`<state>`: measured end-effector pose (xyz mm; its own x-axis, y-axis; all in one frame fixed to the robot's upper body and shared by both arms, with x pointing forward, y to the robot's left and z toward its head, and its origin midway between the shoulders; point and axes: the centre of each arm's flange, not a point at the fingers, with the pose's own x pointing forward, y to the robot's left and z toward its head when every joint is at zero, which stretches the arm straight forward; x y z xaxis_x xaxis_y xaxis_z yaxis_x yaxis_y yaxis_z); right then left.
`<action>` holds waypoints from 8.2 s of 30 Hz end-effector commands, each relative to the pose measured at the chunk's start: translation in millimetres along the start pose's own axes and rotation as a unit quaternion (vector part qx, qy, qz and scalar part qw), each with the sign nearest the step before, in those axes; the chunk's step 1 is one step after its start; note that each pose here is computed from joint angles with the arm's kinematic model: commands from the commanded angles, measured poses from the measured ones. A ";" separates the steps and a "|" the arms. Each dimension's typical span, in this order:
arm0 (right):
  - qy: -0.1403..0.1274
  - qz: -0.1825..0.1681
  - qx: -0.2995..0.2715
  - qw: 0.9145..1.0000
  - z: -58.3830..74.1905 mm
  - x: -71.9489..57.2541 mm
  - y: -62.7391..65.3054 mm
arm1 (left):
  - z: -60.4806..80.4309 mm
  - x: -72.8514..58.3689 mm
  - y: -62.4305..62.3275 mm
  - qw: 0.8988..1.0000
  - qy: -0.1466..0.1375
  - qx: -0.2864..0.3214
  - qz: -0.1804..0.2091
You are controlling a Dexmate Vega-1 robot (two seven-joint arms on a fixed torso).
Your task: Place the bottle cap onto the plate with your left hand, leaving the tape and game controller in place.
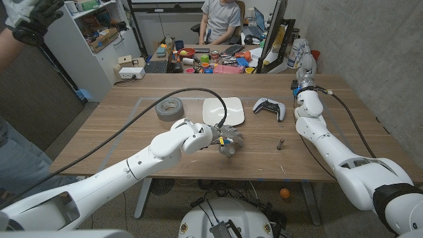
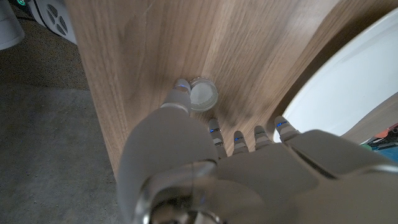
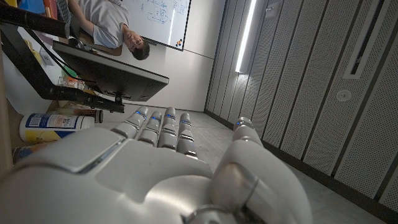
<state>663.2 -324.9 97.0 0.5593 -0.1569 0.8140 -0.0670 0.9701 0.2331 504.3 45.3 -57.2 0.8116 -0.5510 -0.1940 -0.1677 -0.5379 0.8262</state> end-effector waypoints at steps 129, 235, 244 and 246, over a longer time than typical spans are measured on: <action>0.008 -0.010 0.031 0.999 -9.0 -5.9 -23.6 | 58.7 26.0 -3.9 0.980 0.190 -0.062 -0.008; 0.071 0.009 -0.055 0.996 -15.3 -36.6 -4.9 | -169.8 -11.2 11.8 0.956 0.167 -0.228 0.076; 0.078 -0.008 -0.057 0.995 -24.0 -40.0 -19.7 | -171.8 14.2 18.2 0.964 0.147 -0.210 0.069; 0.080 -0.012 -0.057 0.995 -26.9 -40.8 -23.2 | -173.2 19.7 19.5 0.966 0.141 -0.208 0.068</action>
<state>656.1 -323.6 56.0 0.6736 -0.1246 0.7285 0.0150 0.9878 0.1551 588.1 147.6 41.9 0.9421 -0.3282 0.0689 -0.1034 -0.0890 0.9906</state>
